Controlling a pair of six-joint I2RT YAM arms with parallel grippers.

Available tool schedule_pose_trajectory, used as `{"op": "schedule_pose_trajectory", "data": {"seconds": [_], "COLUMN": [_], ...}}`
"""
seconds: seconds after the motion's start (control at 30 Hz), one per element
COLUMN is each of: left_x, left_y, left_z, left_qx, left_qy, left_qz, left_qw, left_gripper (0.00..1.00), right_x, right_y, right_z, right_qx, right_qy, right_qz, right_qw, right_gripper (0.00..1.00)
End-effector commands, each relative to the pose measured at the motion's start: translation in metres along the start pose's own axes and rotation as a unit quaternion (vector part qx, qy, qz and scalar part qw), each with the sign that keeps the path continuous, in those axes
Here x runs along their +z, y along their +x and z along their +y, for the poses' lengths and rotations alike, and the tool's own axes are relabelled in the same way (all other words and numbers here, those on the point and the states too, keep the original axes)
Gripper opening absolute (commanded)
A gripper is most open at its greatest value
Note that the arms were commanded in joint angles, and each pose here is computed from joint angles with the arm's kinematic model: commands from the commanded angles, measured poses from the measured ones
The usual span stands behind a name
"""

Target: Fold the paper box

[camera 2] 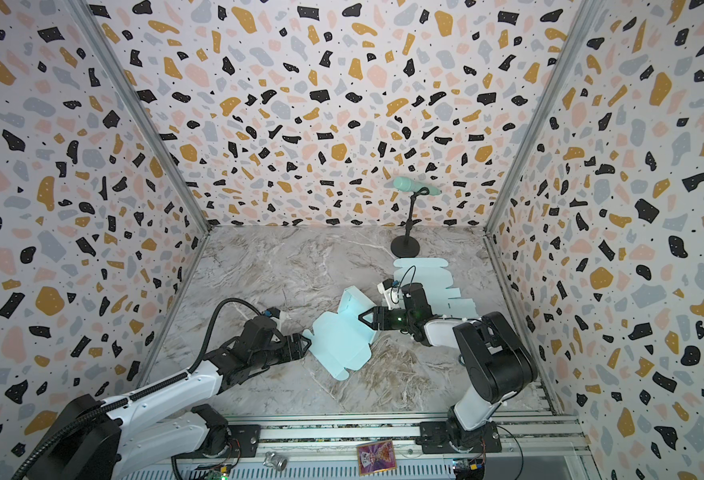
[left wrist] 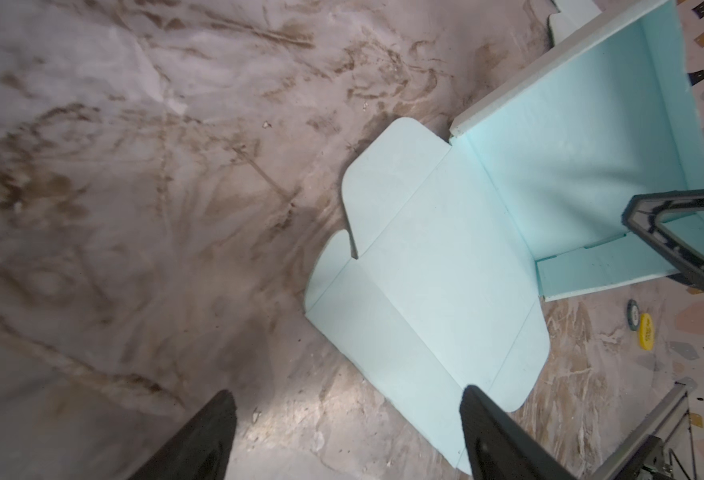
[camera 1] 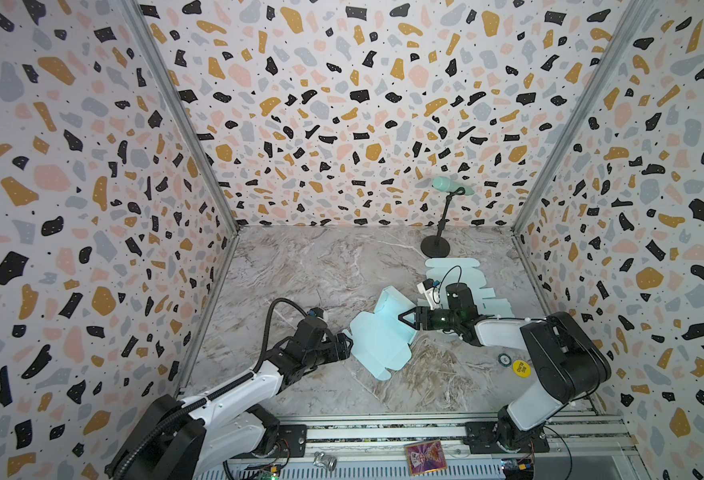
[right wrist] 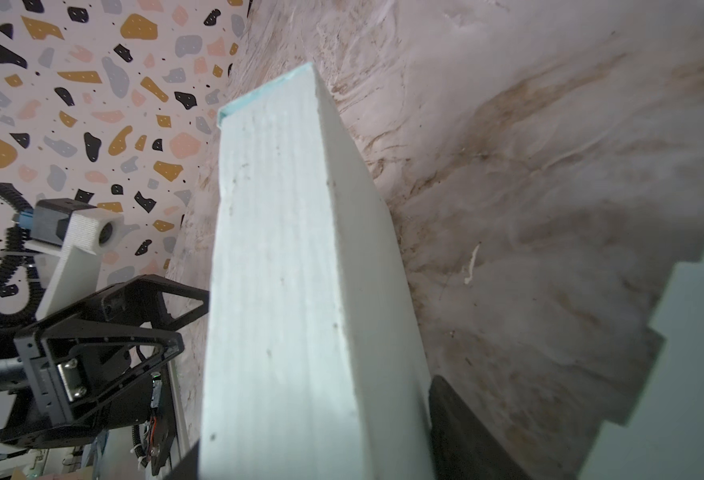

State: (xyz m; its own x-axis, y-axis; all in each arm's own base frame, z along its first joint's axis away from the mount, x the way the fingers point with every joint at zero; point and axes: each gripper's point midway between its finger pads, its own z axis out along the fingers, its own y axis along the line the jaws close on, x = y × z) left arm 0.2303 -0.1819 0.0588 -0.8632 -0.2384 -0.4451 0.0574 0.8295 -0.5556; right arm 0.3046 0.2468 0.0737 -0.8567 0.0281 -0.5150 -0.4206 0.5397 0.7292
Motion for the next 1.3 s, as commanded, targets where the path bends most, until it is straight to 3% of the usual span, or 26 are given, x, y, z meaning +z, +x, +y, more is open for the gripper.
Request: {"op": "schedule_pose_trajectory", "data": {"seconds": [0.0, 0.33, 1.03, 1.27], "left_x": [0.001, 0.007, 0.015, 0.014], "left_y": [-0.009, -0.014, -0.024, -0.03], "left_z": [-0.016, -0.021, -0.037, -0.048], "left_qx": [-0.025, -0.055, -0.099, -0.097], "left_qy": [0.049, 0.072, 0.145, 0.155], "left_qz": [-0.022, -0.035, -0.073, -0.075], "left_qw": [0.998, 0.995, 0.982, 0.98], "left_gripper": [0.86, 0.81, 0.52, 0.37], "right_x": [-0.002, -0.001, 0.003, 0.0], "right_y": [-0.004, -0.004, 0.004, 0.003], "right_z": [0.008, -0.002, -0.015, -0.01], "right_qx": [0.014, 0.038, 0.047, 0.041], "right_qy": [-0.039, -0.052, -0.038, -0.038], "right_qz": [-0.011, -0.017, -0.014, -0.016], "right_qw": [0.999, 0.998, 0.998, 0.998], "right_gripper": [0.63, 0.63, 0.62, 0.64]}}
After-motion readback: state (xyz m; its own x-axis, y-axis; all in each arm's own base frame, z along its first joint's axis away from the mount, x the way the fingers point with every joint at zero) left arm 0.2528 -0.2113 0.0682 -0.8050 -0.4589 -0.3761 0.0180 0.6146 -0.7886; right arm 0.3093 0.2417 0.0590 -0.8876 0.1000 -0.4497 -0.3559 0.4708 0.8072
